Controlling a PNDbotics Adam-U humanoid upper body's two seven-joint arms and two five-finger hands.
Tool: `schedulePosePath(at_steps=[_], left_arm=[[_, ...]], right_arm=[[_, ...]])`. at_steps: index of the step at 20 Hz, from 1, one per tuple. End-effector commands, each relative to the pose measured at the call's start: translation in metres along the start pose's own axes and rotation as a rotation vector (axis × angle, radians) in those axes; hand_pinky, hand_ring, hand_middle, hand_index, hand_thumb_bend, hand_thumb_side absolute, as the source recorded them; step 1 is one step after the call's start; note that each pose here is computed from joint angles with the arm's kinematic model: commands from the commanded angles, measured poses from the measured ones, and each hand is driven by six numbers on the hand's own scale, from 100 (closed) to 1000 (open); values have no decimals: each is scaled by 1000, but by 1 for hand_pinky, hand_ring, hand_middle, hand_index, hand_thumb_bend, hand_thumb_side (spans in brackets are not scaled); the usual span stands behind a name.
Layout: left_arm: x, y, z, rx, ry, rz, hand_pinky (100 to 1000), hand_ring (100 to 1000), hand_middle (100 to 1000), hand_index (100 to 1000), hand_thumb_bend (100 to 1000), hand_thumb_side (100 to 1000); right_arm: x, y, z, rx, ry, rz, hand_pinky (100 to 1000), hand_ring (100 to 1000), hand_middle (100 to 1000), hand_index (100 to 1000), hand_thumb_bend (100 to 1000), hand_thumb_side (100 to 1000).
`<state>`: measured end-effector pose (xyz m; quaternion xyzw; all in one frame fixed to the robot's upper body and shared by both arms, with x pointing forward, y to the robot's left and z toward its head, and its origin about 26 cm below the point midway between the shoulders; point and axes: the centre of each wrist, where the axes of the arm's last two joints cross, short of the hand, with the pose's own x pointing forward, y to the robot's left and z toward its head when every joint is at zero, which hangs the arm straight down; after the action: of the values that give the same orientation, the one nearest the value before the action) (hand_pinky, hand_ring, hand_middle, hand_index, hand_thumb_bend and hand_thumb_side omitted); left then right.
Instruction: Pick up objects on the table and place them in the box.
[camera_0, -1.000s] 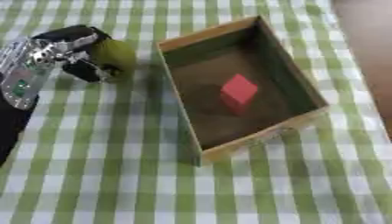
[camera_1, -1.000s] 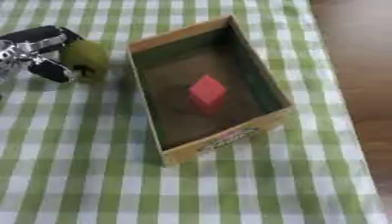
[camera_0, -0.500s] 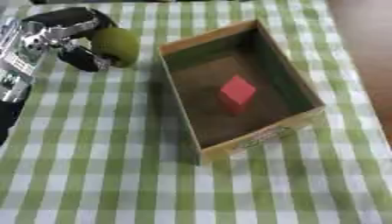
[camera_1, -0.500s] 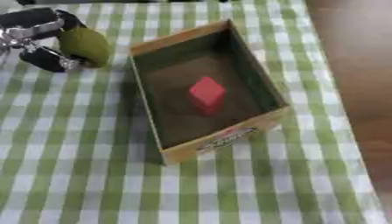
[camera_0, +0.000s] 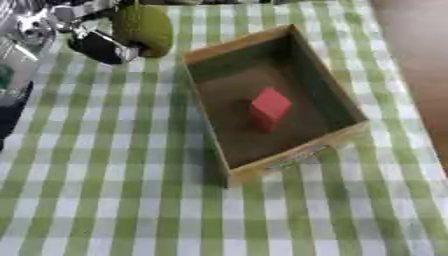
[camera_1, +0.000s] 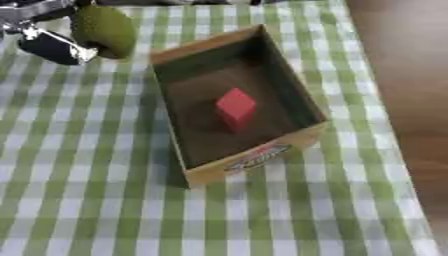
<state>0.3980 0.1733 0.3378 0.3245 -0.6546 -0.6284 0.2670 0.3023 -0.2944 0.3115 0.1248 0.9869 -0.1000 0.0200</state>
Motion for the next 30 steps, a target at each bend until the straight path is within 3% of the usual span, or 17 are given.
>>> schedulePosePath(at_steps=[1,7,12,18,25,30], left_arm=[[31,22,-3,80,-75,-28,659,665,687,768,100,237],[77,24,-26,110,-175,-63,659,654,668,754,100,221],[94,8,-41,75,-225,-89,660,655,664,753,100,219],[95,-25,-55,-2,-214,-68,655,653,660,749,100,200],[87,-63,-73,-75,-150,-58,633,644,640,738,100,116],[85,-79,-78,-126,-168,-81,707,707,700,827,100,100]], right_arm=[[4,-4,-12,8,-43,10,863,602,505,786,100,240],[4,0,-16,-1,-54,-14,865,603,509,786,100,223],[5,3,-18,-1,-61,-31,865,606,509,786,100,231],[4,3,-17,-5,-53,-34,867,611,507,786,100,255],[4,4,-17,-12,-52,-36,868,614,507,785,100,265],[4,4,-17,-17,-48,-36,869,616,507,785,100,274]])
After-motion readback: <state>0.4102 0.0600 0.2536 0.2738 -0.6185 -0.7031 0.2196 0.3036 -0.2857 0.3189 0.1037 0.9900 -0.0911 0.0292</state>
